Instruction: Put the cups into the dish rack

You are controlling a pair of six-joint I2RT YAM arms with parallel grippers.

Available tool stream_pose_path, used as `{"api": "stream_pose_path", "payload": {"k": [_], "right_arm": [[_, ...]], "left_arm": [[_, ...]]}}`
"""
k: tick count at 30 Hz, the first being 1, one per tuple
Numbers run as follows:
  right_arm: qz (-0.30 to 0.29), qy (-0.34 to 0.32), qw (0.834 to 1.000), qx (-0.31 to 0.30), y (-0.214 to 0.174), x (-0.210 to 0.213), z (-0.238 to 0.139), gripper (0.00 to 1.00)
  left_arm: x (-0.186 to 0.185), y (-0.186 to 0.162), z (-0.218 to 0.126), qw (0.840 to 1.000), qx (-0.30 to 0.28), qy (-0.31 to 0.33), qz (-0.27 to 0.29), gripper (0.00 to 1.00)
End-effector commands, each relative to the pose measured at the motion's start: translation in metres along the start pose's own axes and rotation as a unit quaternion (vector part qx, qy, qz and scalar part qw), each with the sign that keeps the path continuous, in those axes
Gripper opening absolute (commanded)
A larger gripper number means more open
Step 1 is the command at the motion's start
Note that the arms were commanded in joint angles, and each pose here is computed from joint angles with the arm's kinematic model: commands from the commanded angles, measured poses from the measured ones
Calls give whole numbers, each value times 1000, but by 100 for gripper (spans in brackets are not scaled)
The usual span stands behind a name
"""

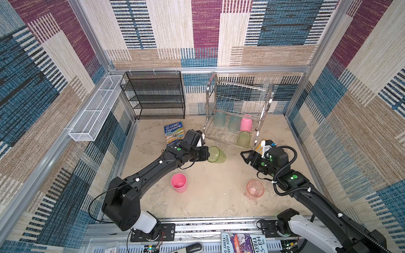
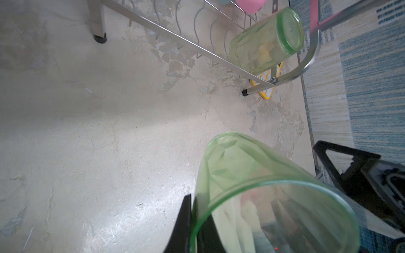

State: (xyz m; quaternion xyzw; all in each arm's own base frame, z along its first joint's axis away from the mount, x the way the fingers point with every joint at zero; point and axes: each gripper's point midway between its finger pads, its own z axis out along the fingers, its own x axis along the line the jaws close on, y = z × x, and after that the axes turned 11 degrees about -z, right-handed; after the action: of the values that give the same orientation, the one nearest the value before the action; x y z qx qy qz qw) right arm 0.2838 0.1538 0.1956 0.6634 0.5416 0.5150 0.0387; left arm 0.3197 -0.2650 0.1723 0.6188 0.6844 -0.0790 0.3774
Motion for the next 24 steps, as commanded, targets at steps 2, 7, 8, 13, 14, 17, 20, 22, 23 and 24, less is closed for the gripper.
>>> {"api": "stream_pose_path", "payload": {"k": [2, 7, 8, 13, 14, 17, 20, 22, 23, 24], "right_arm": [[70, 59, 996, -23, 11, 20, 1, 84], [150, 77, 985, -24, 11, 22, 4, 84], [165, 79, 983, -24, 11, 22, 5, 83], [242, 103, 964, -32, 14, 24, 6, 83], [255, 107, 960, -33, 15, 25, 6, 83], [284, 112, 952, -36, 18, 27, 6, 83], [310, 114, 943, -44, 23, 28, 7, 83], [324, 115, 938, -54, 28, 28, 6, 83], [327, 115, 936, -58, 30, 30, 6, 83], [330, 116, 935, -61, 33, 31, 6, 83]], "left_arm": [[-16, 15, -1, 996, -33, -71, -38, 2], [-21, 24, 2, 987, -56, -131, -77, 3], [-22, 25, 3, 985, -59, -138, -80, 3], [-31, 29, 6, 977, -68, -181, -95, 3], [-32, 30, 6, 975, -69, -188, -98, 3], [-41, 32, 4, 969, -72, -218, -96, 3], [-47, 32, 3, 963, -72, -241, -96, 3], [-50, 35, 1, 959, -79, -255, -98, 3], [-53, 35, 0, 957, -80, -262, -97, 3], [-55, 36, -1, 955, -81, -267, -97, 3]]}}
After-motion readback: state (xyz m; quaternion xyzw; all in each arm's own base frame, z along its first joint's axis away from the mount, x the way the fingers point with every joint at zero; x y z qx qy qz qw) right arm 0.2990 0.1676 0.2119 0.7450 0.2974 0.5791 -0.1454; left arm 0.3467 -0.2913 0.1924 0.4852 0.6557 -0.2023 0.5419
